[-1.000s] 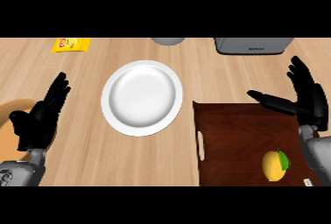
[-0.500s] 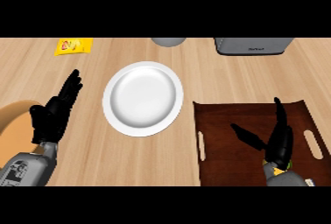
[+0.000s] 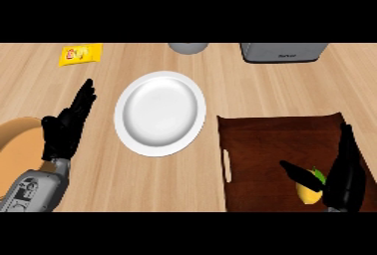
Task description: Pick the lemon from the tray and place it in the plate
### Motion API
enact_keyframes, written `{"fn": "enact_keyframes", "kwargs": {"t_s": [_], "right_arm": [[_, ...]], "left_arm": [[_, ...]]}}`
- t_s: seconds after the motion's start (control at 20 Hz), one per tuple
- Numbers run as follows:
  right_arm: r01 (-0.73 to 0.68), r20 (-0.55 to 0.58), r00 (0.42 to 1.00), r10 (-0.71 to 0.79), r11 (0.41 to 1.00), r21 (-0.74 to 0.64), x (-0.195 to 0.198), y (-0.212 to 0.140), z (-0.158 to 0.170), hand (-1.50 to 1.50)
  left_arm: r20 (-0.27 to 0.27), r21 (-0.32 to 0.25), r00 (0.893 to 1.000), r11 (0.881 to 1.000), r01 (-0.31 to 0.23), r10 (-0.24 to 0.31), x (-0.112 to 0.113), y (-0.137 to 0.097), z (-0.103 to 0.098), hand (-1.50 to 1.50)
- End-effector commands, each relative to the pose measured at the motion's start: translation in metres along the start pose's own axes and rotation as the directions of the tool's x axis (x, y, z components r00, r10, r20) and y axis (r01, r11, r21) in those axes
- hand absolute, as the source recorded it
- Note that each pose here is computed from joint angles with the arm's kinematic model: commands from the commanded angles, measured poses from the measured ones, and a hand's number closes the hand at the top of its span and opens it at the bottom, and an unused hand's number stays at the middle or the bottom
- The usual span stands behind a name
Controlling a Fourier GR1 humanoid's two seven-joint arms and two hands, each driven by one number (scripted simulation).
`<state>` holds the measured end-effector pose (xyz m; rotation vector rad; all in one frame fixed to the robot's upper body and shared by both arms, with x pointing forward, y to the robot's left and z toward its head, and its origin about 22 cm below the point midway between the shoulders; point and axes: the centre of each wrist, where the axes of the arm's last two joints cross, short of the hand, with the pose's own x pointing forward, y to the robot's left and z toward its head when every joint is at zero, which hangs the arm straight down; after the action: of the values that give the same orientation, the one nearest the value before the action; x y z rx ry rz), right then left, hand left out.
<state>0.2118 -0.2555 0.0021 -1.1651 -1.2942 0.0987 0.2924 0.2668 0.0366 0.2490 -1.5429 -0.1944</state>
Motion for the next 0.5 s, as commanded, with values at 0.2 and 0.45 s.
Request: {"fn": "enact_keyframes", "kwargs": {"t_s": [0.2,0.45], "right_arm": [[-0.222,-0.218,0.936,0.277,0.944,0.245,0.033,-0.049,0.008,-1.50],[-0.282,-0.290,0.877,0.384,0.898,0.337,0.045,-0.079,0.020,-1.50]], "left_arm": [[0.003,-0.005,1.000,1.000,-0.007,0.007,0.007,-0.005,-0.004,0.00],[0.009,-0.008,1.000,1.000,-0.003,0.003,0.012,0.012,-0.009,0.00]]}}
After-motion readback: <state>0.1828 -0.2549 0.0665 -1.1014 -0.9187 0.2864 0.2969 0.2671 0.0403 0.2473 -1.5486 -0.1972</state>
